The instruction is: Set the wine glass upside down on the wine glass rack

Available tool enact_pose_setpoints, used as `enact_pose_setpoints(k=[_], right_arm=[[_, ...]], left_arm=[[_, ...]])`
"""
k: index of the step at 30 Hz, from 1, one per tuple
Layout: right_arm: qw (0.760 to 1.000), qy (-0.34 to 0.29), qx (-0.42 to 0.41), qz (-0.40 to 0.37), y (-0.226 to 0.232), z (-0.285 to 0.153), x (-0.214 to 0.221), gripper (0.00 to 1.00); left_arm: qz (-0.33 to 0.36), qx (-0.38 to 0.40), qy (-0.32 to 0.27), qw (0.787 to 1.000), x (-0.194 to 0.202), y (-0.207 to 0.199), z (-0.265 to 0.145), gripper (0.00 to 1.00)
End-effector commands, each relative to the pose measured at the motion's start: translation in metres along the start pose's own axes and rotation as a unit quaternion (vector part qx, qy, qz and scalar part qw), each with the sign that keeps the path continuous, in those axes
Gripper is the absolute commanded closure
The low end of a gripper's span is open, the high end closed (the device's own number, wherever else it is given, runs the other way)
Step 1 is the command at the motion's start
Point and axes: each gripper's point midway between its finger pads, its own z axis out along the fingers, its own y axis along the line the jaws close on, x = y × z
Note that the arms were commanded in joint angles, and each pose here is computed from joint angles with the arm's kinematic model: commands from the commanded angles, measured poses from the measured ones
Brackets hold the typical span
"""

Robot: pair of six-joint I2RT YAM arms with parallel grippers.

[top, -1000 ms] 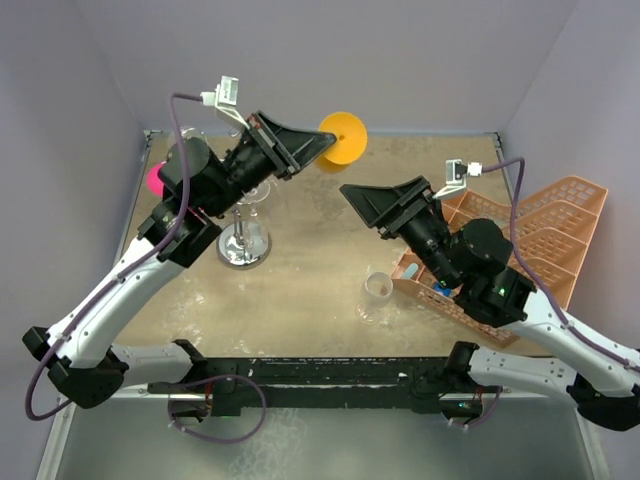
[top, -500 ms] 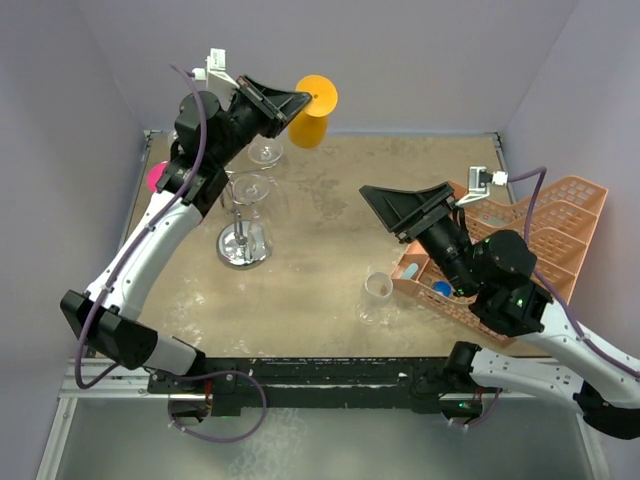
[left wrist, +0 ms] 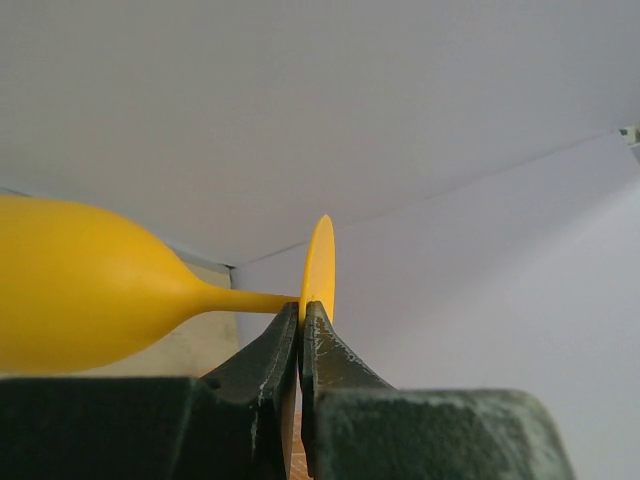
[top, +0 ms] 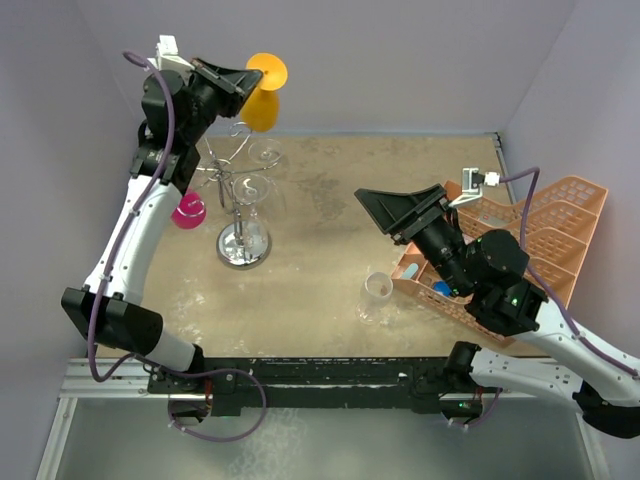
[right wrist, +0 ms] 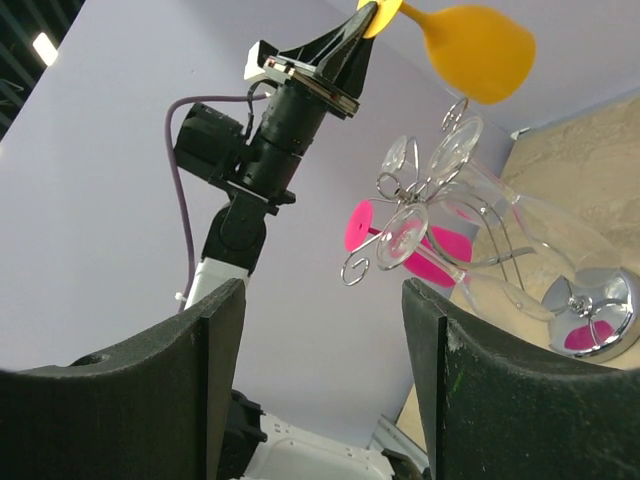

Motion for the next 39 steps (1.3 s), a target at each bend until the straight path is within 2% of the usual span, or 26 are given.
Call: enact_pose_setpoints(k=[1,5,18,39], right_arm=[[1.0,-0.008,-0.027,0.013,0.014,0.0,-0.005,0.34],[1.0,-0.006,-0.025,0.014,0.013,0.002,-0.003,0.35],[1.0,0.001,-0.019,0.016,0.006,0.002,0.003,0.35],[1.0,0.009,-0.007,0.024,-0.002,0.004,0.01,0.37]], left_arm=[[0.031,0.0,-0.03,0.999,-0.03,-0.003,-0.007,1.0],[0.052,-0.032,-0.034,0.998,-0.035,0.014,-0.008,1.0],[0.052,-0.089,-0.054,0.993,-0.057,0.058,-0.025,1.0],[-0.014,-0.06,-0.033,0.998,-0.036,0.07,-0.065,1.0]])
